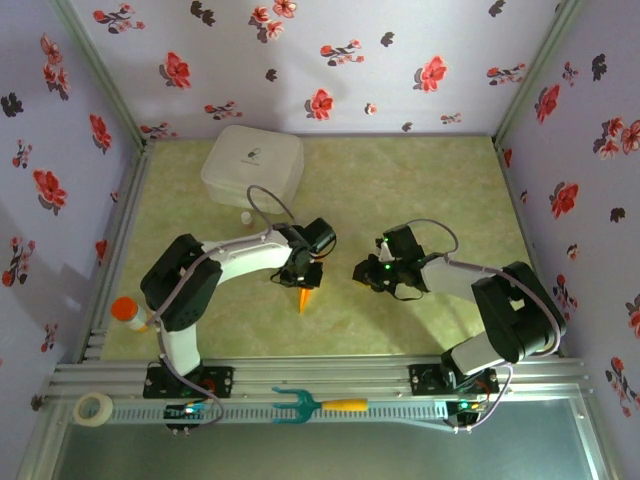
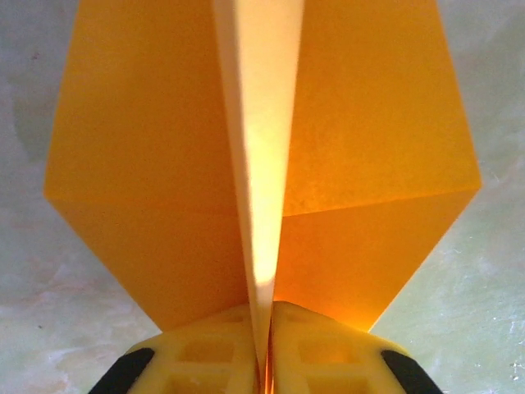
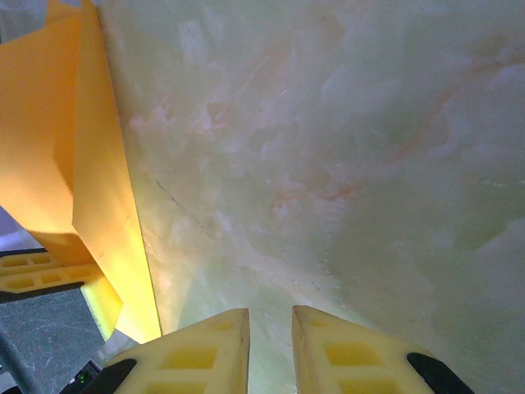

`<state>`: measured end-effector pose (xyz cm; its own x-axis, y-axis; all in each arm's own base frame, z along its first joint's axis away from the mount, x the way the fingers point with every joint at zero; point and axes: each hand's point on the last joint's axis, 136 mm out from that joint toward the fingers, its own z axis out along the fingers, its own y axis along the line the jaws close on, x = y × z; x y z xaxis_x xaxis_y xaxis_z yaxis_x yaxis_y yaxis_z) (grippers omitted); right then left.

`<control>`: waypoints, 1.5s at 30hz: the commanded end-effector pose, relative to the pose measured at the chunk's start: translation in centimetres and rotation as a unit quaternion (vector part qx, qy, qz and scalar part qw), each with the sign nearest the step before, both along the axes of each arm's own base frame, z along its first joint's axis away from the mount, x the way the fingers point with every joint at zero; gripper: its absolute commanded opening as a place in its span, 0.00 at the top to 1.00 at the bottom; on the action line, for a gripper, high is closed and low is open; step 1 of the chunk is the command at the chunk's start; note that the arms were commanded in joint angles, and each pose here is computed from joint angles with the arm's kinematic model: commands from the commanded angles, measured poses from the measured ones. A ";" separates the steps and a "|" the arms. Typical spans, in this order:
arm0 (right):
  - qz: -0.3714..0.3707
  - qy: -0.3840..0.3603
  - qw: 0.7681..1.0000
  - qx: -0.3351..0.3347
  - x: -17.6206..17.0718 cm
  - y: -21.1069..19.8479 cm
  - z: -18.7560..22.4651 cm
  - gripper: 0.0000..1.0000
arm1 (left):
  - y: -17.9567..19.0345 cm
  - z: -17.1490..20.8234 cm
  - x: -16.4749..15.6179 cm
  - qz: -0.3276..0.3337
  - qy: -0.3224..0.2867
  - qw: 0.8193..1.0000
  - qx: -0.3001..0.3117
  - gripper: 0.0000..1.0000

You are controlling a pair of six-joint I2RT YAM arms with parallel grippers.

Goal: Fold a paper plane with a square sheet of paper (pick it up from the middle)
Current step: Move a paper plane to the center of the table.

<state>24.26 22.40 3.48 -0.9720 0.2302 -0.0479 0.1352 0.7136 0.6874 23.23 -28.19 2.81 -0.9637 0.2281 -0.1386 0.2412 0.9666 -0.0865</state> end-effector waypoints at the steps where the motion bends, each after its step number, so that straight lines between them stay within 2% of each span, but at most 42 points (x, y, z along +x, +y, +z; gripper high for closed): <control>1: -0.003 0.000 1.000 0.000 0.4 0.0 0.1 0.78 | -0.2 -0.4 -0.3 -0.008 0.004 1.000 0.005 0.87; 23: -0.002 0.002 1.000 0.001 0.4 0.1 0.0 0.78 | 0.0 -2.7 -0.8 -0.003 0.024 0.999 0.022 0.82; 38: 0.001 -0.013 1.000 -0.008 0.6 -0.3 1.0 0.78 | 0.5 -5.0 -2.1 0.022 0.033 0.995 0.095 0.74; 45: -0.006 -0.019 1.000 -0.007 0.6 -0.8 1.2 0.78 | 0.8 -5.2 -2.0 0.037 0.032 0.993 0.108 0.70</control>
<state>24.47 22.06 4.27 -0.9696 0.2370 -0.0601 0.1312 0.7116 0.6902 22.92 -29.00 1.34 -0.9736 0.1938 -0.1209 0.1914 0.9810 0.0307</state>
